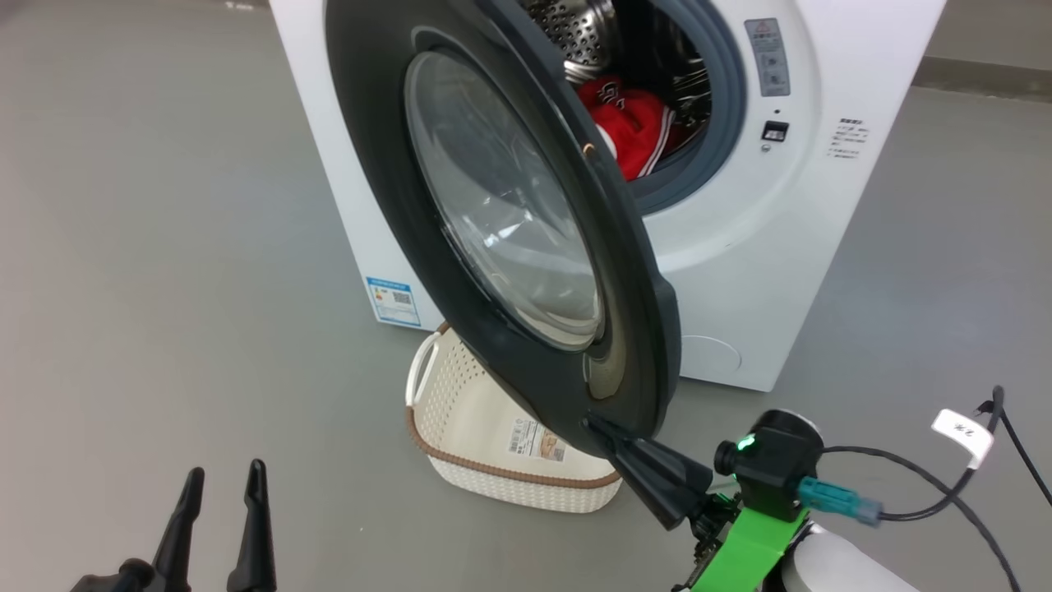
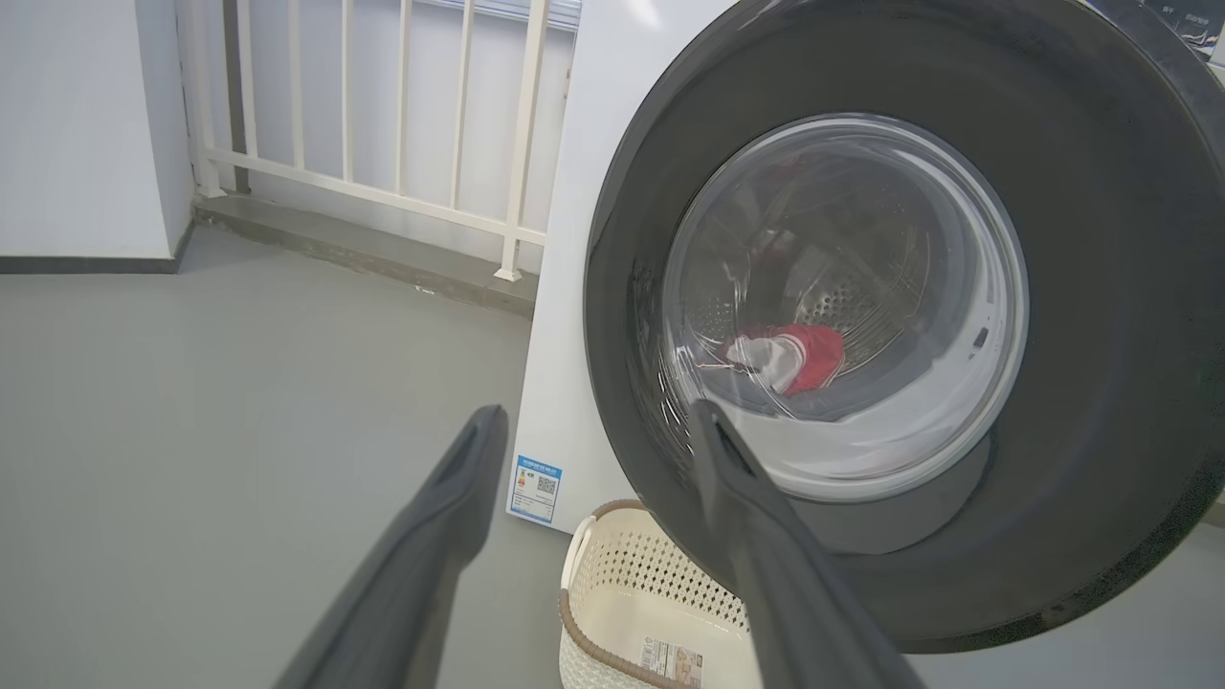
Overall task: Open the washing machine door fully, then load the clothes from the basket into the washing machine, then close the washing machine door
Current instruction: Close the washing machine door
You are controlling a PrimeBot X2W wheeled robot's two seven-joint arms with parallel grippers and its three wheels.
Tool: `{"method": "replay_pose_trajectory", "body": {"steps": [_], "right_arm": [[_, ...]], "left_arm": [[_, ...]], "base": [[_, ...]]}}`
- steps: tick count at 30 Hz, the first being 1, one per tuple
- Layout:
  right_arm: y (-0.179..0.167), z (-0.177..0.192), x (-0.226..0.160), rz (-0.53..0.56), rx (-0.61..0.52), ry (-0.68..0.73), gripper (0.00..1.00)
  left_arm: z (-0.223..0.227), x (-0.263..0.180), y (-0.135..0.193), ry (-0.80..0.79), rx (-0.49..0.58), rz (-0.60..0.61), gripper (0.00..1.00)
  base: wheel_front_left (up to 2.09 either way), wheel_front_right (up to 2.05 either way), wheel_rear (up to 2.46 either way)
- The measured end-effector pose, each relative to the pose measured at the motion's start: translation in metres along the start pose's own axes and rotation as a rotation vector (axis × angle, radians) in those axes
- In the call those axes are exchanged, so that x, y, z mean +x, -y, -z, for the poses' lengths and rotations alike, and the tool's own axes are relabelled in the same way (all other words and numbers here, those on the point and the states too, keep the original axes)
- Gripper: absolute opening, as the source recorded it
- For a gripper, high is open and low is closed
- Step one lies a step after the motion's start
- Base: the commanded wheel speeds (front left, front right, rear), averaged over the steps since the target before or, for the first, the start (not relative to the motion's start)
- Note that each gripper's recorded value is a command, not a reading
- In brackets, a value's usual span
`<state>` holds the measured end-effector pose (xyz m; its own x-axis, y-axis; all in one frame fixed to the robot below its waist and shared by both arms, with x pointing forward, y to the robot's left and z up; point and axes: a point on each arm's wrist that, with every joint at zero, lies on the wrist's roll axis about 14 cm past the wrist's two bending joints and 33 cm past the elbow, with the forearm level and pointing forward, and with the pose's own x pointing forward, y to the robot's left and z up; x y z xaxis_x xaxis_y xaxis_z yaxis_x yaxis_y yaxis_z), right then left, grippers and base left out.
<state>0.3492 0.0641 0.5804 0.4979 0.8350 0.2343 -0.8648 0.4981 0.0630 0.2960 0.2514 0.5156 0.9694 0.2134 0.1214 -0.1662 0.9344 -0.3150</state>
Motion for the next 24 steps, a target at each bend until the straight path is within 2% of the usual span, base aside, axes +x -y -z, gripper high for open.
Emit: {"method": "replay_pose_trajectory", "body": {"steps": [5,11,24], "right_arm": [[0.005,0.039,0.003,-0.031,0.0,-0.13,0.0],[0.022,0.057,0.005,-0.004,0.003,-0.183,0.0],[0.067,0.066,0.01,0.082,0.015,-0.189,0.0]], "left_arm": [[0.003,-0.002,-0.006,-0.011,0.0,-0.027,1.0],[0.007,-0.001,-0.009,-0.025,0.005,-0.041,1.0],[0.012,0.018,-0.006,-0.041,0.023,-0.034,1.0]], "base": [[0.0,0.0,0.0],[0.0,0.0,0.0],[0.0,0.0,0.0]]}}
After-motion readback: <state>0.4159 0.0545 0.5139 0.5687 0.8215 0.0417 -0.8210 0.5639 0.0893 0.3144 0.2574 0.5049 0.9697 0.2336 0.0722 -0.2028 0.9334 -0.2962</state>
